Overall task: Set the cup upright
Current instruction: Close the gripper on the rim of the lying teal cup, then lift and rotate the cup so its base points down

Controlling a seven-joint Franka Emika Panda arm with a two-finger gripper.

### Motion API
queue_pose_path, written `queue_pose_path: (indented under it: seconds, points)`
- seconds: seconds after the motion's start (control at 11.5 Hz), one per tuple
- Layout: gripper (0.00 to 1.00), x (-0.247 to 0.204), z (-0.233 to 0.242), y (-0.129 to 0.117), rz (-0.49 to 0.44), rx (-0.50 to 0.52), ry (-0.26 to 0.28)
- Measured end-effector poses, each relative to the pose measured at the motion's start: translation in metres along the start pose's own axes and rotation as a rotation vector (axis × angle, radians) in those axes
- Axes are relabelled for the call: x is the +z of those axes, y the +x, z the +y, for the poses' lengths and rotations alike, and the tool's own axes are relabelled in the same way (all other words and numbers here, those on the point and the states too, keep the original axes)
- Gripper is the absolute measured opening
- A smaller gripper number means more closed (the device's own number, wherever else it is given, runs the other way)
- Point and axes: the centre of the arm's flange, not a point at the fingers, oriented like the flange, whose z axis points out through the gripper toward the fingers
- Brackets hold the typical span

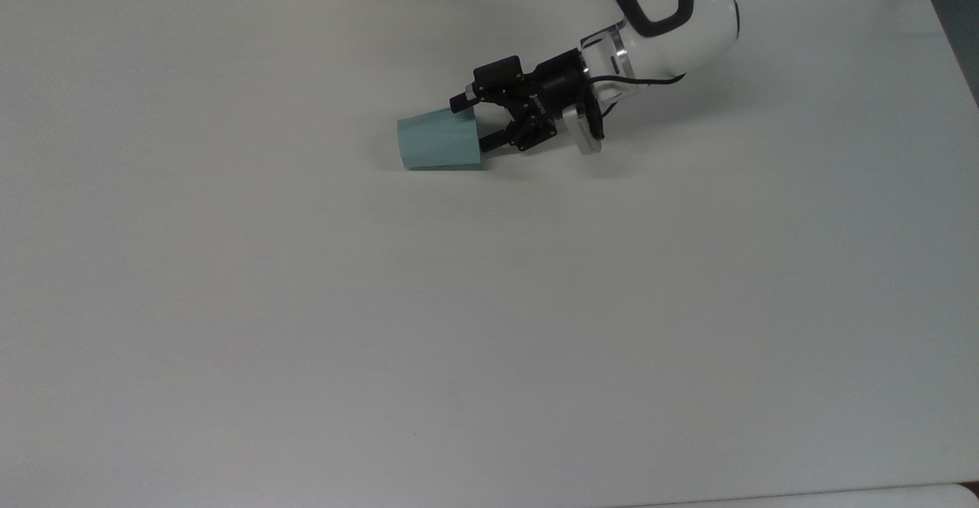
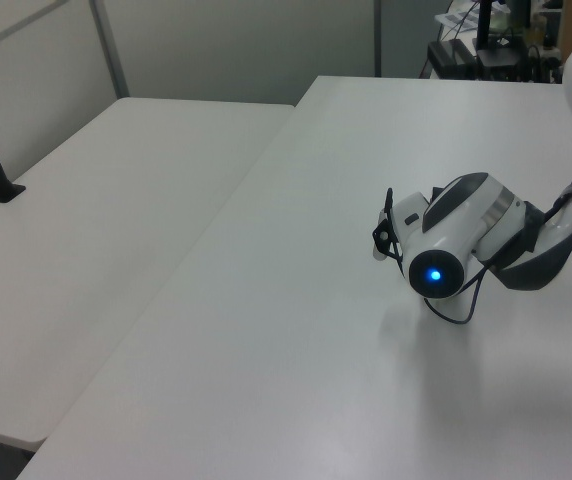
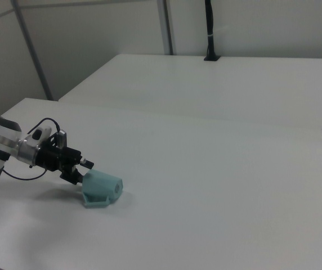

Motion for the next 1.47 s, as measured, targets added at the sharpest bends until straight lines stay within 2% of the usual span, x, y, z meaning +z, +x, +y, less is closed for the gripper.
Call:
queue_pose_path:
  seconds: [0.26, 0.35, 0.43, 0.61, 0.69, 0.95, 1.3, 1.39, 1.47]
  points:
    - [0.95, 0.008, -0.002, -0.001, -0.011, -0.004, -0.007]
    - [0.86, 0.009, -0.003, -0.002, -0.012, -0.007, -0.008]
    - [0.68, 0.011, -0.005, -0.004, -0.014, -0.014, -0.012]
    - [0.38, 0.016, -0.004, -0.009, -0.01, -0.025, -0.04]
    - [0.38, 0.018, -0.004, -0.01, -0.01, -0.027, -0.044]
    - [0.1, 0.02, 0.006, -0.009, -0.01, -0.019, -0.073]
    - [0.1, 0.02, 0.006, -0.009, -0.009, -0.019, -0.072]
    - [0.1, 0.02, 0.007, -0.007, -0.006, -0.016, -0.065]
    - [0.1, 0.018, 0.012, -0.002, 0.007, 0.004, -0.031]
